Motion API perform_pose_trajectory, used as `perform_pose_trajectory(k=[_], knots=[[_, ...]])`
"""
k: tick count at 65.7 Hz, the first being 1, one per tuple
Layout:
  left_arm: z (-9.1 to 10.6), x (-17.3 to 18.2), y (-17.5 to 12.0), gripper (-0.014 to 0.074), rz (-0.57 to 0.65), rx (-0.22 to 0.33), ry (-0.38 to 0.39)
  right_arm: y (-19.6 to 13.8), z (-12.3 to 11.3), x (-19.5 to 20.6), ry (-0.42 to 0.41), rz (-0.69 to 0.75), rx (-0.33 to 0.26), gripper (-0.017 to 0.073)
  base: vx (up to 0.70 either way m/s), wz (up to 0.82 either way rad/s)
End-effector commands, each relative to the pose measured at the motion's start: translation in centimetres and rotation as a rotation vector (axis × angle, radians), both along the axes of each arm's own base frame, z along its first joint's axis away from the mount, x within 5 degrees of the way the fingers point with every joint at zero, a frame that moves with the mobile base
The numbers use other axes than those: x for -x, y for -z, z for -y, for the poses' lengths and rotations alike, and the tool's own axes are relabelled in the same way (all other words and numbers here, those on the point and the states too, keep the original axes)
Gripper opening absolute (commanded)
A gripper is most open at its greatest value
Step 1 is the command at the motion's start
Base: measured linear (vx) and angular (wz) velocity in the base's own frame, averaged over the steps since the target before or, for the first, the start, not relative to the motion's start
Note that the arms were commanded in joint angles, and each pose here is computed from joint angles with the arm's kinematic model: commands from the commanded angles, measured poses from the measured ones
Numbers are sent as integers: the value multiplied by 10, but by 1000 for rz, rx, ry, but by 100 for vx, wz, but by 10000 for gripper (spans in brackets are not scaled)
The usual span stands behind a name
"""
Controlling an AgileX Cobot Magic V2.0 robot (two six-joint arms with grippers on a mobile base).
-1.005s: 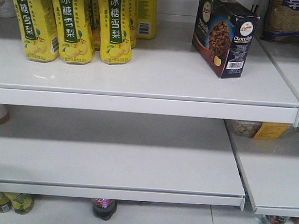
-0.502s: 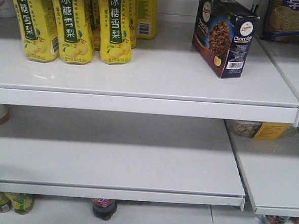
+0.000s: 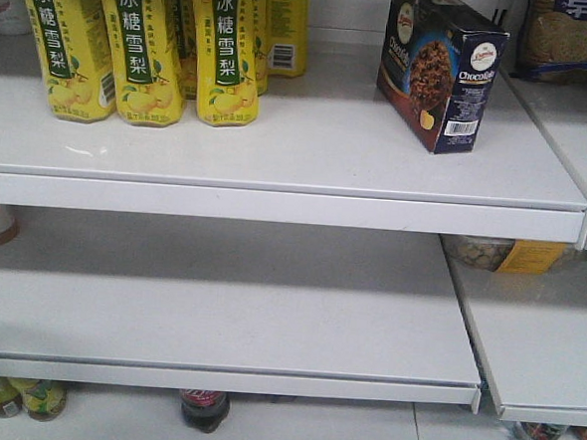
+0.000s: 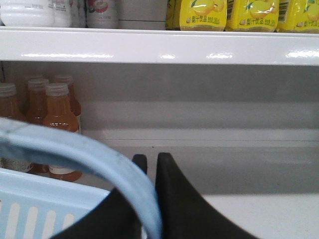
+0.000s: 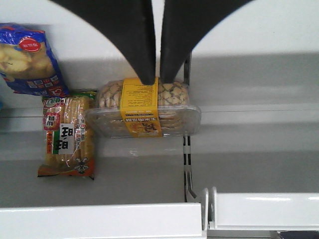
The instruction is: Left arm holds basket, right arm returns cookies
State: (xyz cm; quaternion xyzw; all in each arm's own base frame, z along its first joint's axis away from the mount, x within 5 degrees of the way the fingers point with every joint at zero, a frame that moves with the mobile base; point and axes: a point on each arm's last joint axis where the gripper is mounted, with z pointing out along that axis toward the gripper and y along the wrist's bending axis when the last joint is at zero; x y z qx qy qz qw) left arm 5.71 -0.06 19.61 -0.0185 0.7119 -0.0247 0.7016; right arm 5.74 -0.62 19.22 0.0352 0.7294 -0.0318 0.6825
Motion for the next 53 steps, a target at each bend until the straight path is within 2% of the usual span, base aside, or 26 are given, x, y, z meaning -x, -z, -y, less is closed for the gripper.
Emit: perform_pose_trajectory(k=[1, 53], knots=[[0, 3, -15, 3, 102, -25, -4, -1, -1, -2, -8, 47, 27, -9, 0, 0], [0, 3, -15, 3, 102, -25, -4, -1, -1, -2, -8, 47, 27, -9, 0, 0]])
